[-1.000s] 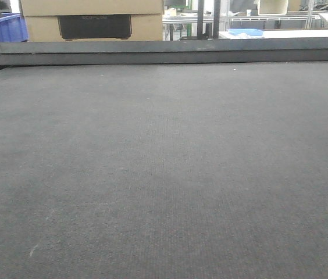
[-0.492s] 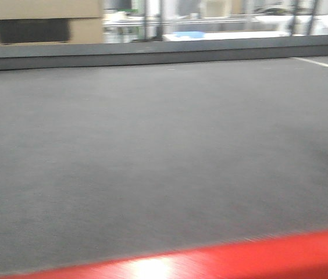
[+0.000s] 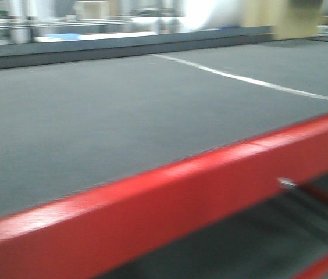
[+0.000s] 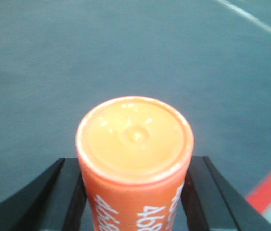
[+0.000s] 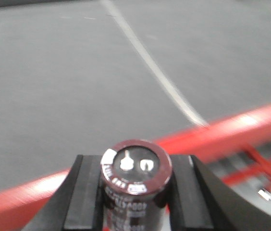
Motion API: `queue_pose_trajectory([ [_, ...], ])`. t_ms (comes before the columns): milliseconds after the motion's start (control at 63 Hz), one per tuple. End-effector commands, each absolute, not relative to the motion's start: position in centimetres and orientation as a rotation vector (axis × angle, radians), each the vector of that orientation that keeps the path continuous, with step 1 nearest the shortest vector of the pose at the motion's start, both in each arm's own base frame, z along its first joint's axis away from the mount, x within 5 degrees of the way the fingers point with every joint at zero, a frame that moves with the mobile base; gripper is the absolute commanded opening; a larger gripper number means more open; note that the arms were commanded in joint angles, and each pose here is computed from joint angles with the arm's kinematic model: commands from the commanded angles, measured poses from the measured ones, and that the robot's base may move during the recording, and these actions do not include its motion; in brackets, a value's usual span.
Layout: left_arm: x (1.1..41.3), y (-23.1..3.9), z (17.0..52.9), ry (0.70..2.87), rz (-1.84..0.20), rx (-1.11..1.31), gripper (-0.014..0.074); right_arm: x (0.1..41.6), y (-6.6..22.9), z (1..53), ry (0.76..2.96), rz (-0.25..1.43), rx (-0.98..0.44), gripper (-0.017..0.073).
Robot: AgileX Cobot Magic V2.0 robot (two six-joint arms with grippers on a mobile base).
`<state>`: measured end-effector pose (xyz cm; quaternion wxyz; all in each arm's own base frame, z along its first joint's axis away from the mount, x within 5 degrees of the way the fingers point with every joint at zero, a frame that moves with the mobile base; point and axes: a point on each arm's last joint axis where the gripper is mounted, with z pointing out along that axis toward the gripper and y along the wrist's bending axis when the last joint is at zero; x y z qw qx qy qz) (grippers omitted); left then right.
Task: Place cylindrical capacitor in blue bin on shelf
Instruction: 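Drive the base away from the table toward the blue bin shelf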
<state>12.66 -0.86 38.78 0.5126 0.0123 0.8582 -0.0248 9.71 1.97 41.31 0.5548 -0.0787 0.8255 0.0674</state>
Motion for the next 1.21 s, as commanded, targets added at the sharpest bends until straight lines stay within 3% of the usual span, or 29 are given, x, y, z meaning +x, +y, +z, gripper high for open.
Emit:
queue_pose_trajectory([
  [0, 12.52, -0.86, 39.23, 2.034, -0.067, 0.023, -0.0111, 9.56, 1.92, 41.86, 1.904, 0.151, -0.187, -0.0162],
  [1191, 12.52, -0.86, 39.23, 2.034, -0.067, 0.023, -0.0111, 9.56, 1.92, 41.86, 1.904, 0.151, -0.187, -0.0162],
])
